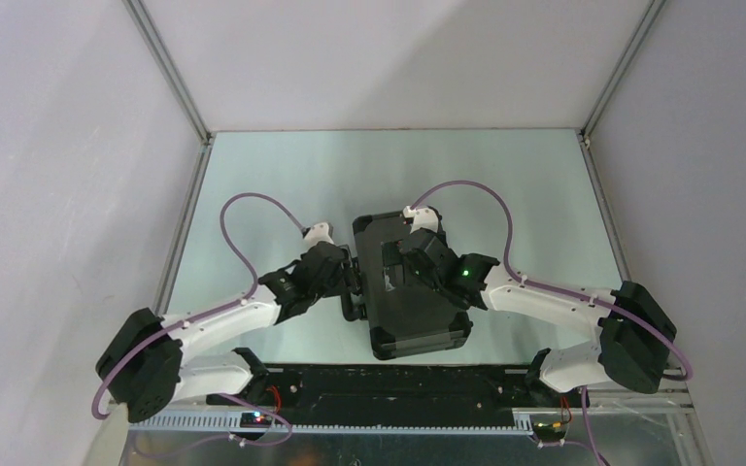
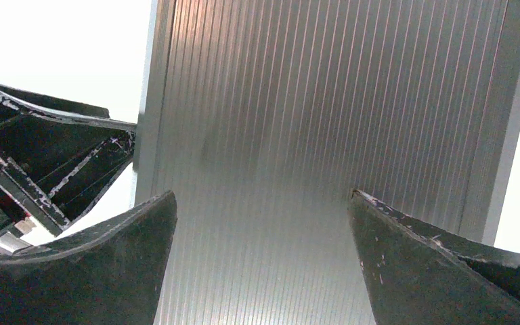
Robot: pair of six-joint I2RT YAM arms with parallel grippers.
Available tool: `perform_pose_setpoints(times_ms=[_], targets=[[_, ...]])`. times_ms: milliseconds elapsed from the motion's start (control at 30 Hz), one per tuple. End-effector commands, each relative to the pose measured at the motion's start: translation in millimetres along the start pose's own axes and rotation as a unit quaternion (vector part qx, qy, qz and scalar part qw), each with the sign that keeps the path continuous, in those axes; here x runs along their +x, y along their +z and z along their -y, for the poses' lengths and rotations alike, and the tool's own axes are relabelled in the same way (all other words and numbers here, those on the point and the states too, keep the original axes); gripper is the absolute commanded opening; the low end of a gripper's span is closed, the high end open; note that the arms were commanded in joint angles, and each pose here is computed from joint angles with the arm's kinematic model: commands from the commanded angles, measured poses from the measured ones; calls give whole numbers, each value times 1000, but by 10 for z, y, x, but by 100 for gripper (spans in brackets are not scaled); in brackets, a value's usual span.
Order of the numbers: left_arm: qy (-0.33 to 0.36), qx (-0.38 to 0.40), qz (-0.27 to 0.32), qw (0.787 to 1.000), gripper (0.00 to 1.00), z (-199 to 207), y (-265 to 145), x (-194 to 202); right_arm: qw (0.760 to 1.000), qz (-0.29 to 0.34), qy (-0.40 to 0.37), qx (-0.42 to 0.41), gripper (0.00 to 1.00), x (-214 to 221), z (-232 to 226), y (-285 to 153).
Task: Pack up texas hold em set
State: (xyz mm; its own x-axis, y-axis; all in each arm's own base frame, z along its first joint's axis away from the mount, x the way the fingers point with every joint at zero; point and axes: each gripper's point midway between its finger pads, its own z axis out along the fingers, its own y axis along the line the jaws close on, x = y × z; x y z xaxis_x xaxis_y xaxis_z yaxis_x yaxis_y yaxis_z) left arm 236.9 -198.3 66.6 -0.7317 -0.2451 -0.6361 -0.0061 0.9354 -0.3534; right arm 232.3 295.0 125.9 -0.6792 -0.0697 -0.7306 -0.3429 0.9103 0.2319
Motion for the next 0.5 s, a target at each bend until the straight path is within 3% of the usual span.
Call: perform_pose_setpoints(times_ms=[0, 267, 467], targets=[[-13, 71, 0, 997, 66, 390, -142, -51, 998, -59, -4, 2, 99, 323, 26, 54], [-13, 72, 6, 997, 66, 355, -239, -36, 998, -62, -4, 6, 99, 341, 39, 64], [-14, 55, 42, 998, 68, 241, -380, -199, 998, -63, -6, 6, 99, 351, 39, 69]])
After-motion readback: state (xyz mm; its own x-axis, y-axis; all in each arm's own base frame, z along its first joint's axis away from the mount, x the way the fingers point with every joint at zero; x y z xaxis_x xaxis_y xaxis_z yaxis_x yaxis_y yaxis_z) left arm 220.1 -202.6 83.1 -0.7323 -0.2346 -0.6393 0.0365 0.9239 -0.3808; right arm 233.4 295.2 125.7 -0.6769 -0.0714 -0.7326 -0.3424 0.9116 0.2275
